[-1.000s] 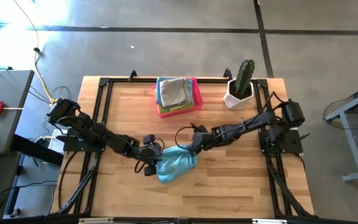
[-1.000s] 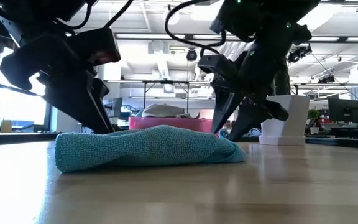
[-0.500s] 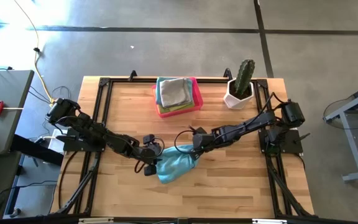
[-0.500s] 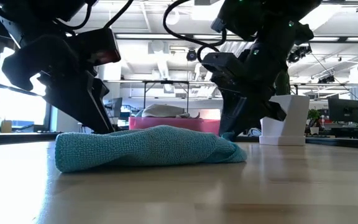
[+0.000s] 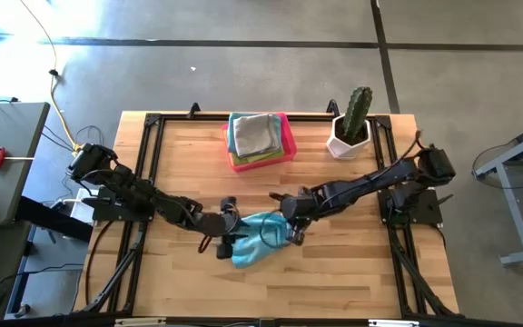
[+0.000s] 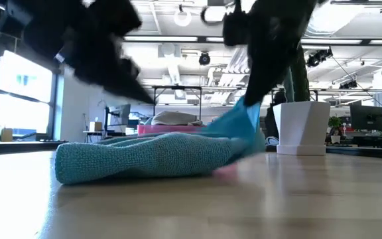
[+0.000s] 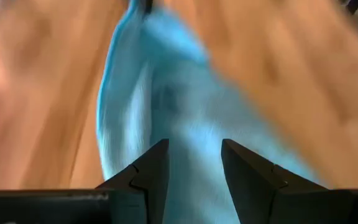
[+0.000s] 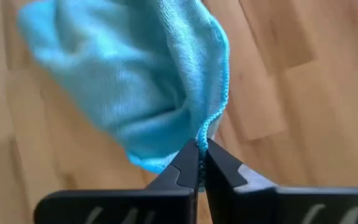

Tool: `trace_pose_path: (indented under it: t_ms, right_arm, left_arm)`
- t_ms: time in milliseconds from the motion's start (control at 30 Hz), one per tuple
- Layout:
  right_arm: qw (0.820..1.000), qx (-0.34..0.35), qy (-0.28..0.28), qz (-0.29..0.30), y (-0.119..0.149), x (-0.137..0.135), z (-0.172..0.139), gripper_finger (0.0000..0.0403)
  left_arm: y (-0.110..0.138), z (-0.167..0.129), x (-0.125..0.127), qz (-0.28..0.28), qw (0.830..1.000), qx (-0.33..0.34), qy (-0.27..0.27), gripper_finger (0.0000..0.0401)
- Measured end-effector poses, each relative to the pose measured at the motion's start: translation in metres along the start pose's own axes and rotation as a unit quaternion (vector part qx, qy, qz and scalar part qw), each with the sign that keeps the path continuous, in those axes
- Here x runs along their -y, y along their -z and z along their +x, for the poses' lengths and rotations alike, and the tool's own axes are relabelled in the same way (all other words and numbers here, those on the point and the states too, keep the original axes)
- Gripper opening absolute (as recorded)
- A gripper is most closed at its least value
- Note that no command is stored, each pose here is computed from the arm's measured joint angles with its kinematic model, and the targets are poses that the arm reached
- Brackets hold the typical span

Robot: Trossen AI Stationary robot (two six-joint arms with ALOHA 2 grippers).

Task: Fold microfiber towels
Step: Fold the blue microfiber cloth

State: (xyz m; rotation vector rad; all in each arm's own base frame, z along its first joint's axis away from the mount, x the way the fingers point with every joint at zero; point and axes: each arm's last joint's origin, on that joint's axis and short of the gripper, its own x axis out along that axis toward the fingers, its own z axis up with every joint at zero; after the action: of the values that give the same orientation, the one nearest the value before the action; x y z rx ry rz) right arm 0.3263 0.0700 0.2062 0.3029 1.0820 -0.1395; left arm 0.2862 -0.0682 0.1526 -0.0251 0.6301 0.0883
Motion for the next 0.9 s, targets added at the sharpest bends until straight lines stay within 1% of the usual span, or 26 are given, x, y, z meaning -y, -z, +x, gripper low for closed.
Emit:
trace_pose_path:
  t_ms: [100,167,267,333,433,467,533,600,667,833,900]
  right_arm:
    - [0.995,-0.007,0.040,-0.089,-0.007,-0.013,-0.022,0.0001]
    - [0.987,-0.008,0.067,-0.149,-0.011,-0.023,-0.037,0.0001]
    - [0.970,0.004,0.101,-0.223,-0.017,-0.037,-0.058,0.0001]
    - [0.957,0.020,0.121,-0.264,-0.021,-0.047,-0.074,0.0001]
    - [0.934,0.040,0.150,-0.323,-0.025,-0.058,-0.092,0.0000]
    - [0.928,0.049,0.160,-0.333,-0.027,-0.061,-0.098,0.0000]
    - [0.923,0.069,0.171,-0.339,-0.032,-0.065,-0.108,0.0000]
    - [0.922,0.081,0.174,-0.335,-0.037,-0.066,-0.116,0.0000]
    - [0.923,0.094,0.182,-0.326,-0.042,-0.065,-0.122,0.0000]
    - [0.924,0.103,0.188,-0.317,-0.050,-0.061,-0.129,0.0000]
    - [0.924,0.100,0.192,-0.316,-0.052,-0.057,-0.128,0.0000]
  left_arm:
    - [-0.014,-0.001,0.002,0.031,0.997,0.072,0.005,0.0138]
    - [-0.023,-0.003,0.002,0.048,0.992,0.119,-0.007,0.0138]
    - [-0.035,-0.005,-0.002,0.069,0.982,0.175,-0.036,0.0138]
    - [-0.042,-0.006,-0.008,0.069,0.976,0.202,-0.053,0.0138]
    - [-0.049,-0.006,-0.019,0.048,0.970,0.229,-0.065,0.0138]
    - [-0.052,-0.005,-0.022,0.039,0.970,0.232,-0.066,0.0138]
    - [-0.058,-0.004,-0.027,0.023,0.969,0.238,-0.058,0.0138]
    - [-0.064,-0.003,-0.031,0.010,0.970,0.239,-0.040,0.0138]
    - [-0.066,-0.001,-0.032,-0.002,0.975,0.223,-0.016,0.0138]
    - [-0.055,0.003,-0.027,-0.019,0.987,0.159,0.018,0.0138]
    - [-0.051,0.004,-0.023,-0.021,0.989,0.141,0.038,0.0138]
